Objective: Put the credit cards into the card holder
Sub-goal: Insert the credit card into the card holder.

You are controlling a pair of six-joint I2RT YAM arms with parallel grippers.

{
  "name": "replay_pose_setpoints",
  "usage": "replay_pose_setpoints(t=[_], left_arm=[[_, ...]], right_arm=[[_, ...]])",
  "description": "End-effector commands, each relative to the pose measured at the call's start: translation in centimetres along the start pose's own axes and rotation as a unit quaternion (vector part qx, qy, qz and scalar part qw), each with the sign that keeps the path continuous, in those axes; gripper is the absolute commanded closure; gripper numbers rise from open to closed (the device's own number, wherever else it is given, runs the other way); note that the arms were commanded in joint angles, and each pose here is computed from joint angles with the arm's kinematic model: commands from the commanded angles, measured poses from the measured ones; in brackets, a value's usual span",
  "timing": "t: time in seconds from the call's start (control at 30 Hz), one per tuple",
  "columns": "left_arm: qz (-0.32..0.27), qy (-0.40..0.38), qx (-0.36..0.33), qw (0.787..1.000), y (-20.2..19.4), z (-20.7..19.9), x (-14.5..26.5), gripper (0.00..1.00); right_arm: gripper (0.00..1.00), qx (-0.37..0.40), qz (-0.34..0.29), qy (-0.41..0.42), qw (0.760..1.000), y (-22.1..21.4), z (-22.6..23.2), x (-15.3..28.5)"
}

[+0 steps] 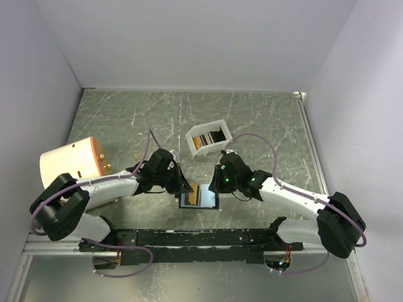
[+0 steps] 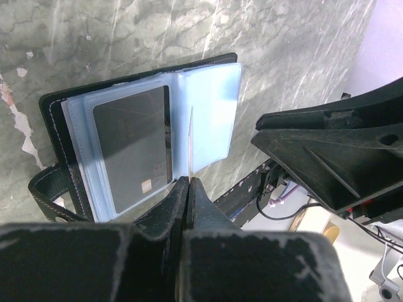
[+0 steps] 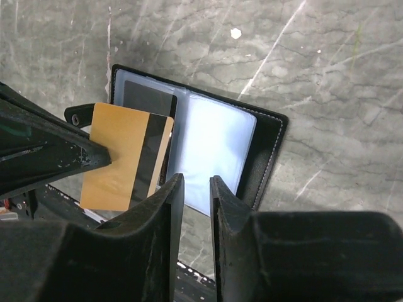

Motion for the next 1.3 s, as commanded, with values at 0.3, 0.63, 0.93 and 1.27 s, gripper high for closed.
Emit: replay_pose_setpoints(t=[0.3,0.63,0.93,1.27], left_arm=[[0.005,-0.012,-0.024,1.000,0.4,0.6,-0.5,0.93],[0.015,-0.016,-0.018,1.000,0.4,1.2,-1.2,0.93],[0.015,-0.029,-0.012,0.999,0.2,1.2,-1.0,0.93],[-0.005,-0.023,-0.009,1.000,0.6,0.6,-0.3,0.93]], right_arm=[[0.79,0.016,0.033,-0.024,0.999,-1.0,-0.8,-2.5],[0.81,0.016,0.049,-0.046,0.998,-2.0,-1.8,-2.8],[0.82,0.012,0.054,-0.047,0.997,-2.5,-2.1,-3.0],[0.83,0.010,0.050,-0.048,0.998,-2.7,-2.3,-2.8]])
Point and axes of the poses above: each gripper's point midway between its finger pads, its own x axis back along the fingers, its own z axis along the line the jaws close on, y = z × x, the point moved 8 cm from there along x, back along the fingers, and after that the axes turned 3 degrees about x, right-handed, at the moved point
